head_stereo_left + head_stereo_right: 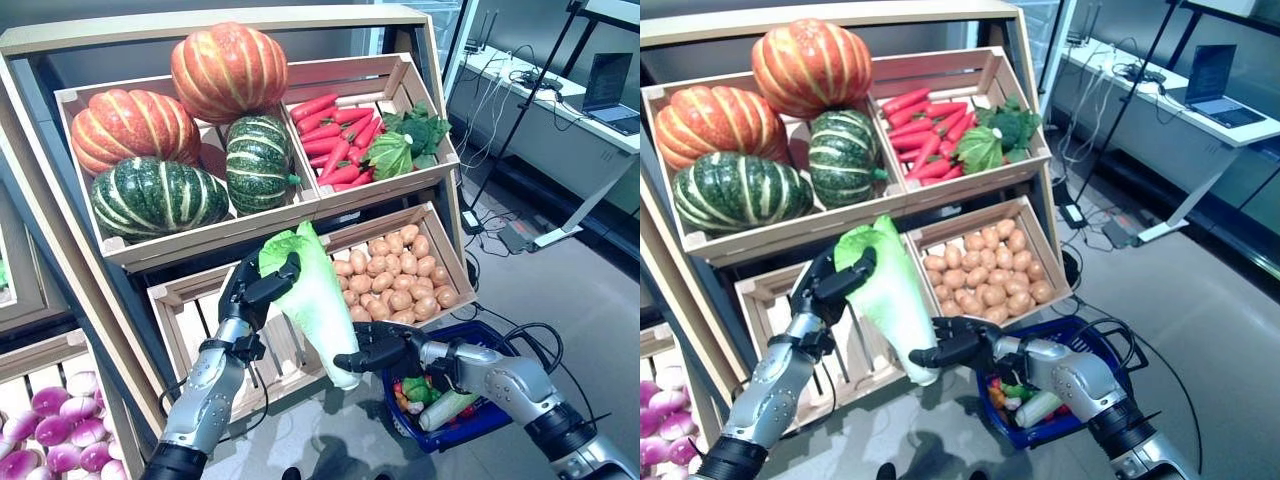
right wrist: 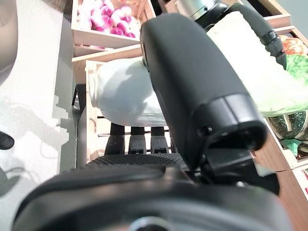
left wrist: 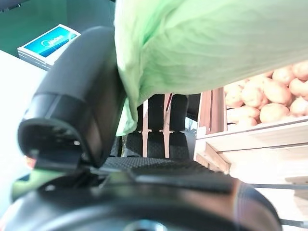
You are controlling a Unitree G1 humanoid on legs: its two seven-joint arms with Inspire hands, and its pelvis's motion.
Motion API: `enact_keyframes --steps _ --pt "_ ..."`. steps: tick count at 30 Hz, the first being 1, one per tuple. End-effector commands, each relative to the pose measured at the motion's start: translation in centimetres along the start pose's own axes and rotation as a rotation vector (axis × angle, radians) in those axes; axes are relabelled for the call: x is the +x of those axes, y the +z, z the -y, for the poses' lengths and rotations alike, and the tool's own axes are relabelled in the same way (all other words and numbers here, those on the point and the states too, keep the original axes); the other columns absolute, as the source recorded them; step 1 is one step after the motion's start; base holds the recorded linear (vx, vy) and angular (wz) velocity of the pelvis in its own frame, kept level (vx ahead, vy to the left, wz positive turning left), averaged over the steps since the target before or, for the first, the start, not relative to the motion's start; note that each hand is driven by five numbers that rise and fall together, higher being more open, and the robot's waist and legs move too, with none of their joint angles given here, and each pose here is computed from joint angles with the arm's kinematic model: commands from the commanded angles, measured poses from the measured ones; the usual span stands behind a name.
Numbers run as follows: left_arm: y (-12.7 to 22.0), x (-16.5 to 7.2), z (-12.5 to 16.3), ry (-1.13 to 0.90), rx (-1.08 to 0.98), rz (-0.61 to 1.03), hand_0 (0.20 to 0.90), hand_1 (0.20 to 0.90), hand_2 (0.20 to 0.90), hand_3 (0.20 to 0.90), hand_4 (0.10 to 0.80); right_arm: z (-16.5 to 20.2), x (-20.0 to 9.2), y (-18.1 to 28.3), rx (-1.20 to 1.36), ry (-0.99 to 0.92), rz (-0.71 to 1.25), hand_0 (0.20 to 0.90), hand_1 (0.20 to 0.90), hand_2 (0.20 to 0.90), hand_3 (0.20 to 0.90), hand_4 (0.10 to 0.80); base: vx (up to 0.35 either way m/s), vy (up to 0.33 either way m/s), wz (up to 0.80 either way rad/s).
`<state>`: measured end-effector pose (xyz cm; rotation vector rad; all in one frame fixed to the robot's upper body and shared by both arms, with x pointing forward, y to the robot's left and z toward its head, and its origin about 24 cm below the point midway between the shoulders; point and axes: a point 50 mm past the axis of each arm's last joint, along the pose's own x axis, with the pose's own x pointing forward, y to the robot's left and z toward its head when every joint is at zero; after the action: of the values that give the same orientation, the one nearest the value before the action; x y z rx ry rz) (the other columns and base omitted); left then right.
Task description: Put vegetables into the basket
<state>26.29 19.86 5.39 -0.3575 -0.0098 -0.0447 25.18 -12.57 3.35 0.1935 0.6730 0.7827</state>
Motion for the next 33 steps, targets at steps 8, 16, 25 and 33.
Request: enact_keyframes --steps 8,16,25,33 --pt "4.3 2.2 2.8 -0.167 -0.036 0.222 0.900 0.900 0.900 0.900 0.800 -3.1 0.6 4.7 0.157 0.168 0.331 0.300 0.300 0.300 0.300 0.400 0.000 0.000 0.00" --pt "4.7 2.0 2.8 -0.216 -0.084 0.221 0.900 0.900 0.900 0.900 0.800 -1.5 -2.2 6.8 0.140 0.114 0.536 0.300 0.300 0.300 0.300 0.400 -0.002 0.001 0.00" --pt "4.4 1.8 2.2 -0.249 -0.255 0.203 0.900 0.900 0.900 0.900 0.800 0.7 -6.5 9.2 0.173 -0.047 0.873 0.300 0.300 0.300 0.300 0.400 -0.004 0.002 -0.06" --pt "4.1 1.4 1.6 -0.224 -0.331 0.207 0.900 0.900 0.900 0.900 0.800 2.5 -9.8 9.6 0.247 -0.217 1.107 0.300 0.300 0.300 0.300 0.400 0.001 0.002 -0.10"
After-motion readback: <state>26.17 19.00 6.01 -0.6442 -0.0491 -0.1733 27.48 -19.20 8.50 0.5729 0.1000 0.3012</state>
